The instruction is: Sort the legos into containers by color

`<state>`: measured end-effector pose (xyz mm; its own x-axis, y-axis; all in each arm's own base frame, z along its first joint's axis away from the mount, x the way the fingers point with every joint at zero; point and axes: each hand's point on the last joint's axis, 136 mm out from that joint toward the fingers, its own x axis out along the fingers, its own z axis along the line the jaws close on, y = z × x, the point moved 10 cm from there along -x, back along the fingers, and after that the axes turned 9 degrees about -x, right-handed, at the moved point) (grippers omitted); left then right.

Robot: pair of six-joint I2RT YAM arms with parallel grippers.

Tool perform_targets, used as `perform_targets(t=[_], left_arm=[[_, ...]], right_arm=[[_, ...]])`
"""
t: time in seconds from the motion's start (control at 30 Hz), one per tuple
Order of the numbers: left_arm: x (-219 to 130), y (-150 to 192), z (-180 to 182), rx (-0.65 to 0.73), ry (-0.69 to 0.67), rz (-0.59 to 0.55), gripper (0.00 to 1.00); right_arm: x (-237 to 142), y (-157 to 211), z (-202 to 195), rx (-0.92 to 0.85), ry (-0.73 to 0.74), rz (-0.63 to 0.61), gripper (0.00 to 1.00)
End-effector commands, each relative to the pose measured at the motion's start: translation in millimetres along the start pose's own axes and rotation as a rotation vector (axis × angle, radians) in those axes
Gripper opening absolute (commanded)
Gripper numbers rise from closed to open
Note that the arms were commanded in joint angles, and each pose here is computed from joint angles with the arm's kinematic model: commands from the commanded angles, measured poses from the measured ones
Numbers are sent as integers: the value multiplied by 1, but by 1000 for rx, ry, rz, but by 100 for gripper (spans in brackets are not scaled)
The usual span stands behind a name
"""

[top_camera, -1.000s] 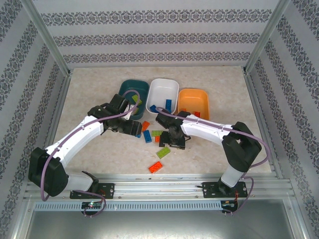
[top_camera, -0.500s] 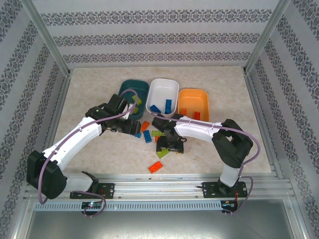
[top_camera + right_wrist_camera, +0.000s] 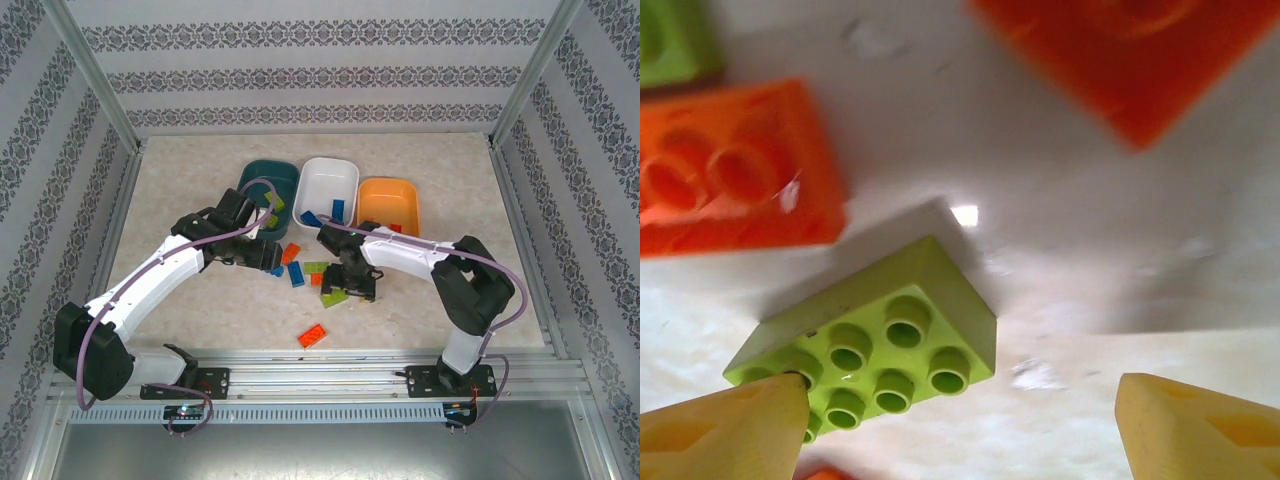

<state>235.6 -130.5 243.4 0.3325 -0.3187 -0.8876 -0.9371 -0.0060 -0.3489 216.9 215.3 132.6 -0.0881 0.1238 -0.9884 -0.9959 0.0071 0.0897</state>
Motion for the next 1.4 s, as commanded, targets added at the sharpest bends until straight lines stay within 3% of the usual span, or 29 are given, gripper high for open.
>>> perform_targets(t=[0.0, 0.27, 0.6, 1.03, 1.37], left_arm=[[-4, 0, 0, 19, -23, 6, 76], [2, -6, -3, 43, -23, 16, 76], [-6, 1, 3, 82, -68, 25, 77], [-9, 19, 14, 51, -88, 17, 79], [-13, 16, 12, 38, -75, 7, 79]], right_arm=[[-13, 9, -15, -10, 73, -28, 79], [-16, 12, 11, -3, -11, -46, 79], [1, -4, 31, -43, -13, 1, 79], [24, 3, 34, -210, 84, 109, 79], [23, 1, 36, -261, 89, 80, 73]])
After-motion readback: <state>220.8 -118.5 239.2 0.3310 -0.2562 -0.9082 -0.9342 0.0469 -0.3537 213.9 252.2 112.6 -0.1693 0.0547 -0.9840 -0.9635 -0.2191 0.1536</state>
